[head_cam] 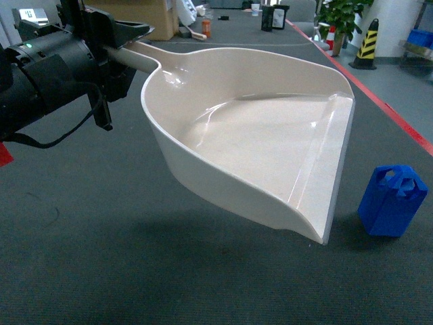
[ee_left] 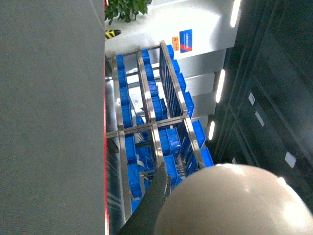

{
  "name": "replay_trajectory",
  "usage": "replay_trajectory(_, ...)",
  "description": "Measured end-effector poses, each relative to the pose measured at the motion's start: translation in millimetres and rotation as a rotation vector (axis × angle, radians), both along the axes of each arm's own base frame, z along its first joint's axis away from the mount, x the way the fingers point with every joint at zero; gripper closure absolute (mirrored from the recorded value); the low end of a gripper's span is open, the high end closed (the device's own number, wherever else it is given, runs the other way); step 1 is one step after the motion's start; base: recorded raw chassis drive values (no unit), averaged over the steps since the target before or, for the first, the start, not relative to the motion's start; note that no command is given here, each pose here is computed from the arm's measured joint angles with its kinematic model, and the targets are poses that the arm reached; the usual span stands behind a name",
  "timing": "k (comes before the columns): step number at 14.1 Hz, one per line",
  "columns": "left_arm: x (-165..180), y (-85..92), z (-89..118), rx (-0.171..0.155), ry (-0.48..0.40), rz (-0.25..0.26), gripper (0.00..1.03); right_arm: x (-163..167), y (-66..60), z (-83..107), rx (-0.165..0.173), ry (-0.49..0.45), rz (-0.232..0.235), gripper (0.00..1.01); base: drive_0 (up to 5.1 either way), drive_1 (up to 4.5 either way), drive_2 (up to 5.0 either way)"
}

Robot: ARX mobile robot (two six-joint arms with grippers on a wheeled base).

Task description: Place part in tray to right shelf

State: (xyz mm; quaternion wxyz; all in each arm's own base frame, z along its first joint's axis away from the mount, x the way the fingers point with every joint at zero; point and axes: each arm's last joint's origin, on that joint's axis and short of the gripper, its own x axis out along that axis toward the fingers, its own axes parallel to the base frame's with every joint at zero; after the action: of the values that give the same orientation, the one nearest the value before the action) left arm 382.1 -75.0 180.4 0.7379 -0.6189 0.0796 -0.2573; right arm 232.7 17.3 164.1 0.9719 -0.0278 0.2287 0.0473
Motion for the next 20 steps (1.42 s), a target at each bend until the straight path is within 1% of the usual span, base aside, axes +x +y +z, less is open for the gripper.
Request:
replay_trajectory(1,0,0.0,0,0.0,-0.001,0.0,0.91,21,7.3,-7.0,-0.018,0.051,-0.001,0.03,0.0,0.0,0.0)
replay_trajectory(2,0,0.0,0,0.0,0.0,0.0,0.91,39,14.3,-12.0,-0.033,0.082,-0.002,0.03,0.0,0.0,0.0)
replay_trajectory(4,0,0.0,0,0.0,0.0,0.0,0.91,66,23.1,-13.9,-0.044,0.106,-0.024,0.03,0.0,0.0,0.0)
replay_trajectory(5,0,0.0,0,0.0,0.0,-0.001,0.91,77,25.3,-13.8,-0.037,0.109,-0.03,0.03,0.0,0.0,0.0)
replay_trajectory(6,0,0.0,0,0.0,0.0,0.0,0.91,87,28.8,-16.9,-0.022,0.125,-0.033,0.03,0.0,0.0,0.0)
replay_trajectory(8,0,0.0,0,0.0,-0.001,0.0,0.91,102,30.6,-30.9,-0.017,0.148,-0.055,0.03,0.0,0.0,0.0)
replay_trajectory(9,0,0.0,0,0.0,0.0,0.0,0.91,108,31.1,-41.4,-0.003,0.163,-0.067,0.08,0.0,0.0,0.0)
replay_trajectory(10,0,0.0,0,0.0,0.0,0.0,0.91,111,31.6,-49.9,0.002,0.177,-0.072,0.19,0.0,0.0,0.0)
replay_trajectory(11,0,0.0,0,0.0,-0.001,-0.001,0.91,111,31.3,-55.8,0.0,0.199,-0.078,0.3,0.0,0.0,0.0)
replay_trajectory(12,0,0.0,0,0.0,0.0,0.0,0.91,110,29.6,-56.1,0.001,0.198,-0.088,0.41,0.0,0.0,0.0)
replay_trajectory(13,0,0.0,0,0.0,-0.001,0.0,0.91,103,22.5,-48.7,0.002,0.182,-0.114,0.53,0.0,0.0,0.0)
replay_trajectory(14,0,0.1,0,0.0,0.0,0.0,0.91,92,14.4,-38.8,0.008,0.181,-0.136,0.55,0.0,0.0,0.0)
replay_trajectory(15,0,0.3,0,0.0,0.0,0.0,0.91,78,7.3,-24.5,0.011,0.159,-0.154,0.55,0.0,0.0,0.0)
replay_trajectory(16,0,0.1,0,0.0,-0.001,0.0,0.91,65,2.3,0.1,0.02,0.117,-0.159,0.55,0.0,0.0,0.0)
replay_trajectory(17,0,0.1,0,0.0,-0.001,0.0,0.91,55,1.3,28.1,0.052,0.051,-0.137,0.55,0.0,0.0,0.0)
replay_trajectory(18,0,0.1,0,0.0,0.0,0.0,0.91,46,6.5,59.1,0.111,-0.022,-0.088,0.55,0.0,0.0,0.0)
replay_trajectory(19,0,0.1,0,0.0,0.0,0.0,0.91,38,20.8,93.6,0.195,-0.111,-0.002,0.55,0.0,0.0,0.0)
replay_trajectory(20,0,0.1,0,0.0,-0.001,0.0,0.91,36,37.1,117.2,0.281,-0.171,0.078,0.55,0.0,0.0,0.0)
